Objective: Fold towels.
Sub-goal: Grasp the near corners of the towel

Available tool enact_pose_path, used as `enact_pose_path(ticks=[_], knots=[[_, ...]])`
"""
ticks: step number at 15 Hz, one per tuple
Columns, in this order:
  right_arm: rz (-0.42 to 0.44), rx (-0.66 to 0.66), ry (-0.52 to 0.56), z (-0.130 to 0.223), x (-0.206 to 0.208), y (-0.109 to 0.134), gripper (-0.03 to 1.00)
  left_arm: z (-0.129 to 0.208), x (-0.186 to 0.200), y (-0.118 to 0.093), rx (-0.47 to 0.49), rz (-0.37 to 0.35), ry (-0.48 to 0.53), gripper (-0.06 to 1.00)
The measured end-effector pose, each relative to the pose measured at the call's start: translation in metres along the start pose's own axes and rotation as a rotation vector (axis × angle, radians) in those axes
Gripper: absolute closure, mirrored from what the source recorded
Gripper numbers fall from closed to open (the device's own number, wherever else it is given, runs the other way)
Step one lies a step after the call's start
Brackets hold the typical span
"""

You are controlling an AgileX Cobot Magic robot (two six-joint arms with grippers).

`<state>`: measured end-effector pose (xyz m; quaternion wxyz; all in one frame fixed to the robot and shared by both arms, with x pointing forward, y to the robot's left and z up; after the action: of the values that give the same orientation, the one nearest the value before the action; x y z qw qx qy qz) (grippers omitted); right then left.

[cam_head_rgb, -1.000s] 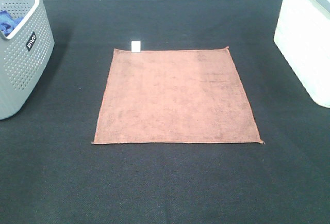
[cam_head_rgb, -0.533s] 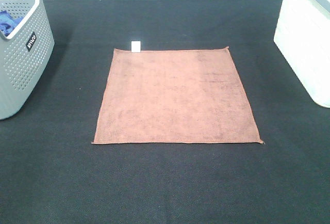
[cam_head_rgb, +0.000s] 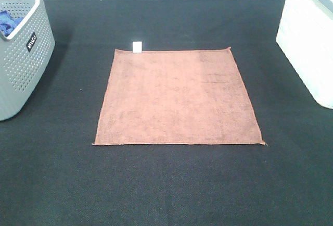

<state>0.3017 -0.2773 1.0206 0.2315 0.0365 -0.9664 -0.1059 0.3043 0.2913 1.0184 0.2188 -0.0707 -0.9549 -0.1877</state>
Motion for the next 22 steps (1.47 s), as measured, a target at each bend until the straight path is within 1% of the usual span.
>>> enact_pose_path(ticks=[22], knots=[[0.000,0.000,0.000,0.0000,0.0000,0.0000,0.12,-0.0001,0.0000,-0.0001,0.000,0.001,0.000,0.25]])
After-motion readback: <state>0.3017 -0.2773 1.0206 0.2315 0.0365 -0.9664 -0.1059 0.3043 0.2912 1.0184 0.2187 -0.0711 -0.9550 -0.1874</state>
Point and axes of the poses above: a point on each arm's last joint axis where the gripper is mounted, x pointing back along that axis away from the gripper, y along the wrist's bending axis when the last joint is at zero, z = x × y, the point moved 8 cm from there along -x, pointing out along that axis toward the gripper, and after that the axes turned 15 degrees about -x, right-handed, at the moved point
